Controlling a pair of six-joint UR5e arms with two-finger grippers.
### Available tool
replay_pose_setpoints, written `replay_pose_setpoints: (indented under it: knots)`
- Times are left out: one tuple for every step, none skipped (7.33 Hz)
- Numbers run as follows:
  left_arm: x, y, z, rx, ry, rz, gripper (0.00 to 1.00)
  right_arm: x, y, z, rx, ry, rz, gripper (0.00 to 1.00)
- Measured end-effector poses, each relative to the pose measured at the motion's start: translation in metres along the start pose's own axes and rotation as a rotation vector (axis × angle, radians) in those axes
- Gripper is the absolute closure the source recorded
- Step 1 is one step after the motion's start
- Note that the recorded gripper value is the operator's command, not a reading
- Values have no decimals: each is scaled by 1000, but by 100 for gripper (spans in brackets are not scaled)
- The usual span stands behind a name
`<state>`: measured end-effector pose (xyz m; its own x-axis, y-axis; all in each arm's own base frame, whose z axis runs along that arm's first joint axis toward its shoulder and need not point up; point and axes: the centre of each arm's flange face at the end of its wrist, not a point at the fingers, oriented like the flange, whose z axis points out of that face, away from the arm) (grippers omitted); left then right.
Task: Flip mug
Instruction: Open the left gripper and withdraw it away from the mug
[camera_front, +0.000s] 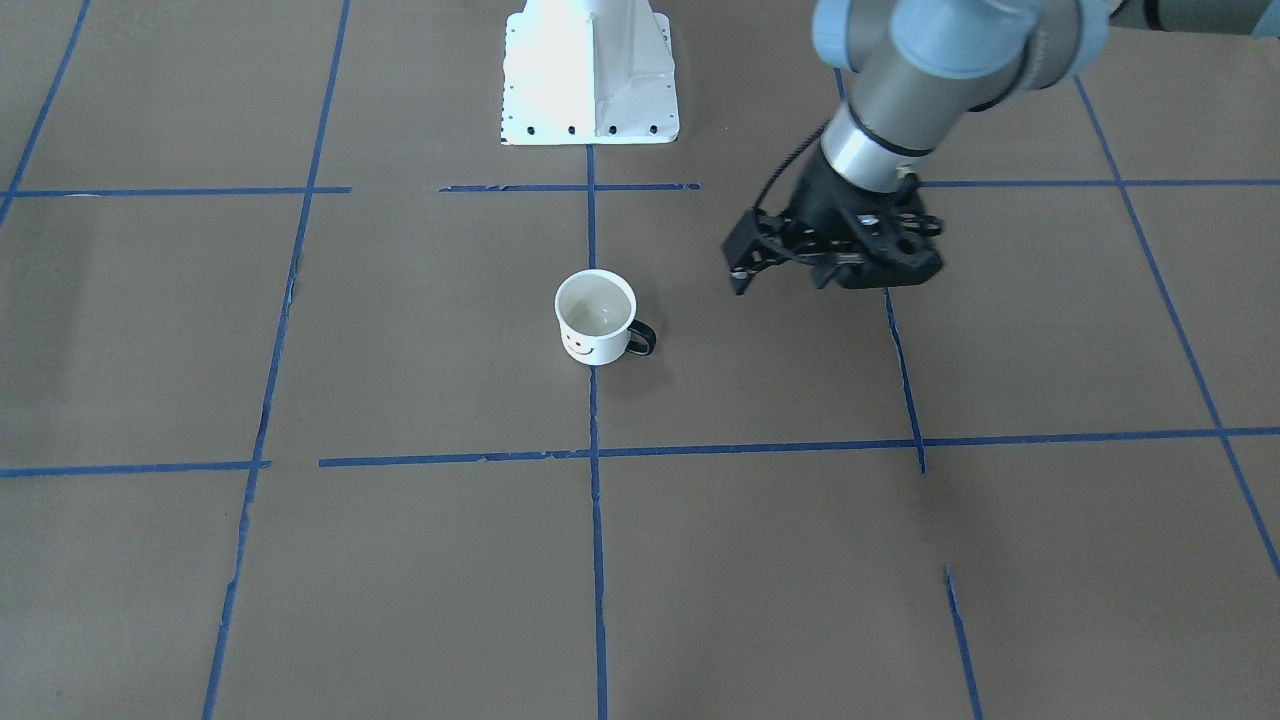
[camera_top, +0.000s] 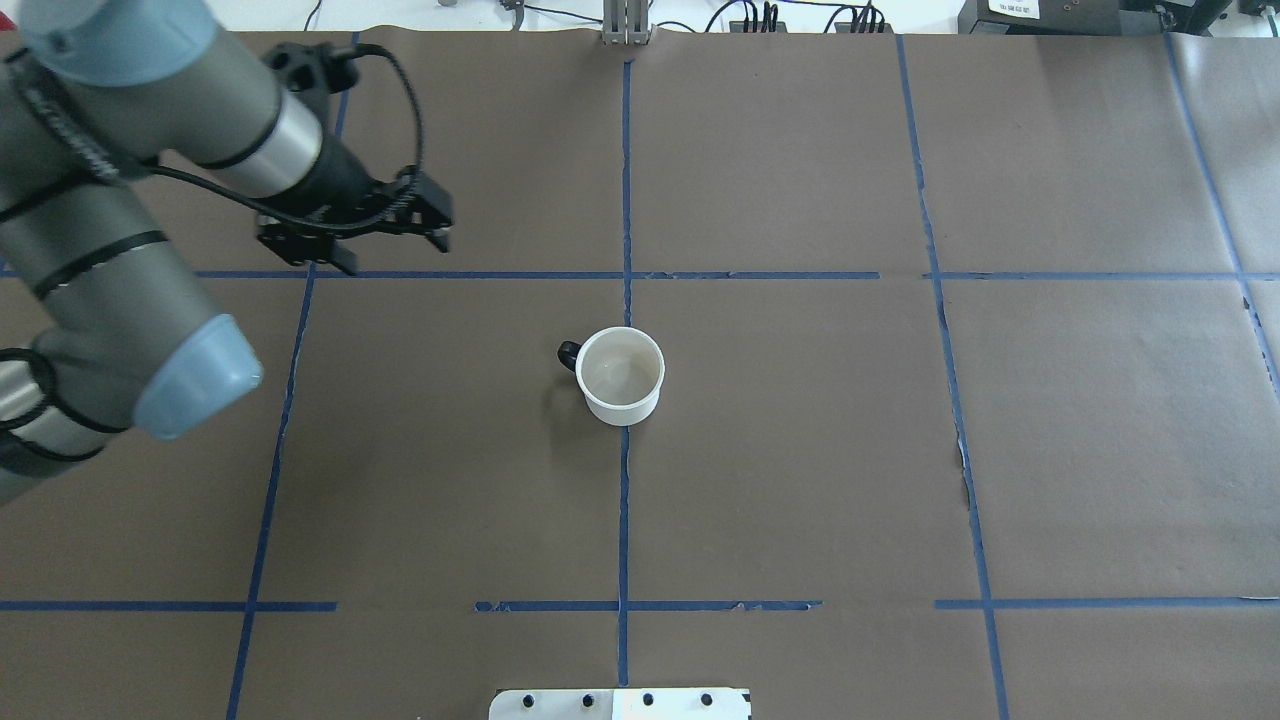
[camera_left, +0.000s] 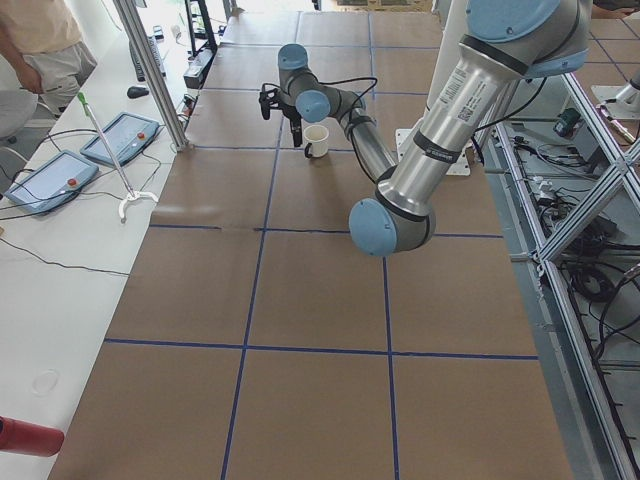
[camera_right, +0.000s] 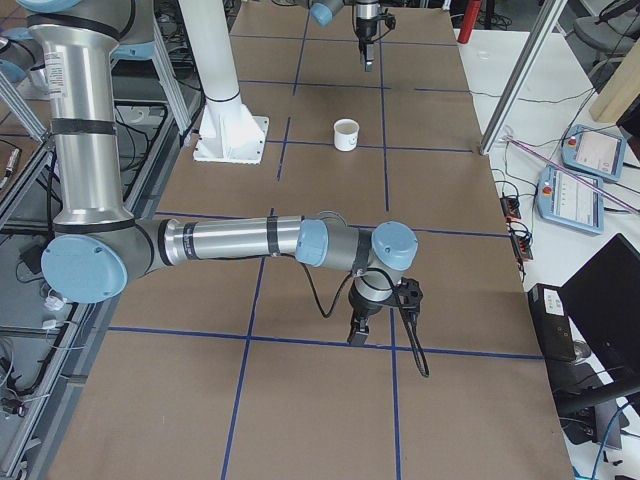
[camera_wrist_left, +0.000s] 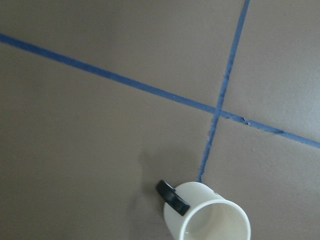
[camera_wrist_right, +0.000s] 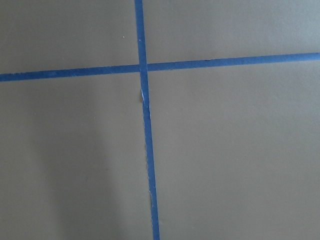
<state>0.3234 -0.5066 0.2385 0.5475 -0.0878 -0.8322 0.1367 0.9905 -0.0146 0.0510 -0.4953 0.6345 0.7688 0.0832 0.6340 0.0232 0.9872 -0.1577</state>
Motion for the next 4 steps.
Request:
replay_pose_setpoints:
  knots:
    - [-75, -14, -10, 15, -63, 120, 0, 0, 0, 0, 0, 0, 0, 0]
    - [-160, -29, -24, 5, -122, 238, 0, 0, 0, 0, 0, 0, 0, 0]
    - [-256, -41, -46, -19, -167, 343, 0, 0, 0, 0, 0, 0, 0, 0]
    - [-349, -47, -65, -43, -206, 403, 0, 0, 0, 0, 0, 0, 0, 0]
